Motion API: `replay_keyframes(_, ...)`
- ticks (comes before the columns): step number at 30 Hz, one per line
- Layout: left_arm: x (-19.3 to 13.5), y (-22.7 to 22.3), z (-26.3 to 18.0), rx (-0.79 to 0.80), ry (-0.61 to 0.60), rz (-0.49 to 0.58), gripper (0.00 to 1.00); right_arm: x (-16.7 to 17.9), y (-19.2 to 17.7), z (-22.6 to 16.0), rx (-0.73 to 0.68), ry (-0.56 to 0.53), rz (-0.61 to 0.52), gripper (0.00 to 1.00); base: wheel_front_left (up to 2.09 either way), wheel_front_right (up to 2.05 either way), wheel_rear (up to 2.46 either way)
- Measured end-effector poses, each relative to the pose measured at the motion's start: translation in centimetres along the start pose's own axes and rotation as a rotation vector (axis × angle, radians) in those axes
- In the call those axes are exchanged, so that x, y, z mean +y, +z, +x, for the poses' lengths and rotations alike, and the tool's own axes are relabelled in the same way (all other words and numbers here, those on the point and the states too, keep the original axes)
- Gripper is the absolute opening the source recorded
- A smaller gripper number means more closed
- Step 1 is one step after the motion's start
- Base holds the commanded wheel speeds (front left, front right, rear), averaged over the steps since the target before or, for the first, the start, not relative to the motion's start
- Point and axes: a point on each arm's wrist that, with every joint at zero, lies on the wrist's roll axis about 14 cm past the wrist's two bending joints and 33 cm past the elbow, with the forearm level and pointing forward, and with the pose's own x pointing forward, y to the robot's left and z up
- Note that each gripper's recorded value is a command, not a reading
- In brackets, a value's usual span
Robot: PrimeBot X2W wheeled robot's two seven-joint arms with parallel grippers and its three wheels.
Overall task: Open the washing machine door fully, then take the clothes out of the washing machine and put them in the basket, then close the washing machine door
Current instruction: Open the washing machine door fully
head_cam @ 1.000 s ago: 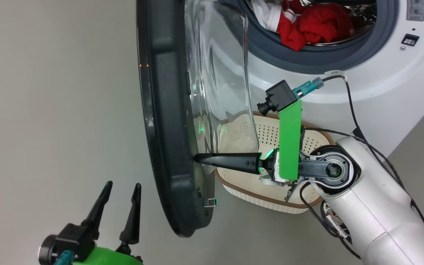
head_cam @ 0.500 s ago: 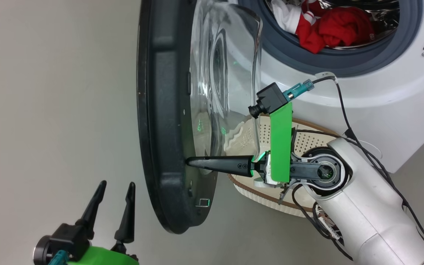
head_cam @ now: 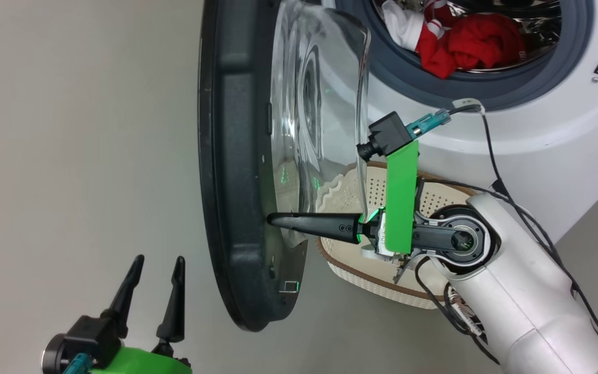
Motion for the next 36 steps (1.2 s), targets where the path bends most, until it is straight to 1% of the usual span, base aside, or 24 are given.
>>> replay_keyframes(1, -0.1, 0.0, 0.1, -0.001, -0.002, -0.001, 1.00, -0.1, 0.1, -0.2, -0.007, -0.008, -0.006, 1.00, 0.00, 0.00, 0.00)
replay_keyframes(5, -0.2, 0.0, 0.2, -0.002, -0.007, -0.006, 1.00, -1.1, 0.9, -1.9, -0.071, -0.080, -0.045, 1.00, 0.00, 0.00, 0.00)
replay_keyframes(10, -0.2, -0.1, 0.4, -0.004, -0.010, -0.018, 1.00, -4.7, 1.0, -5.2, -0.159, -0.264, -0.094, 1.00, 0.00, 0.00, 0.00)
replay_keyframes(13, -0.2, -0.5, 0.1, 0.006, -0.010, -0.021, 1.00, -6.4, 0.9, -7.0, -0.219, -0.349, -0.111, 1.00, 0.00, 0.00, 0.00)
replay_keyframes(19, -0.3, -0.6, -0.1, 0.006, -0.015, -0.026, 1.00, -8.9, 0.3, -10.3, -0.333, -0.486, -0.151, 1.00, 0.00, 0.00, 0.00)
replay_keyframes(23, -0.4, -0.5, 0.0, 0.000, -0.022, -0.024, 1.00, -10.8, -0.7, -12.6, -0.377, -0.598, -0.210, 1.00, 0.00, 0.00, 0.00)
replay_keyframes(24, -0.4, -0.4, 0.1, -0.003, -0.024, -0.026, 1.00, -11.6, -1.2, -13.6, -0.401, -0.642, -0.238, 1.00, 0.00, 0.00, 0.00)
replay_keyframes(30, -0.5, -0.7, -0.2, 0.005, -0.028, -0.028, 1.00, -12.9, -1.9, -15.7, -0.478, -0.733, -0.342, 1.00, 0.00, 0.00, 0.00)
replay_keyframes(36, -0.6, -1.0, -0.2, 0.015, -0.032, -0.017, 1.00, -13.8, -2.1, -17.8, -0.570, -0.799, -0.463, 1.00, 0.00, 0.00, 0.00)
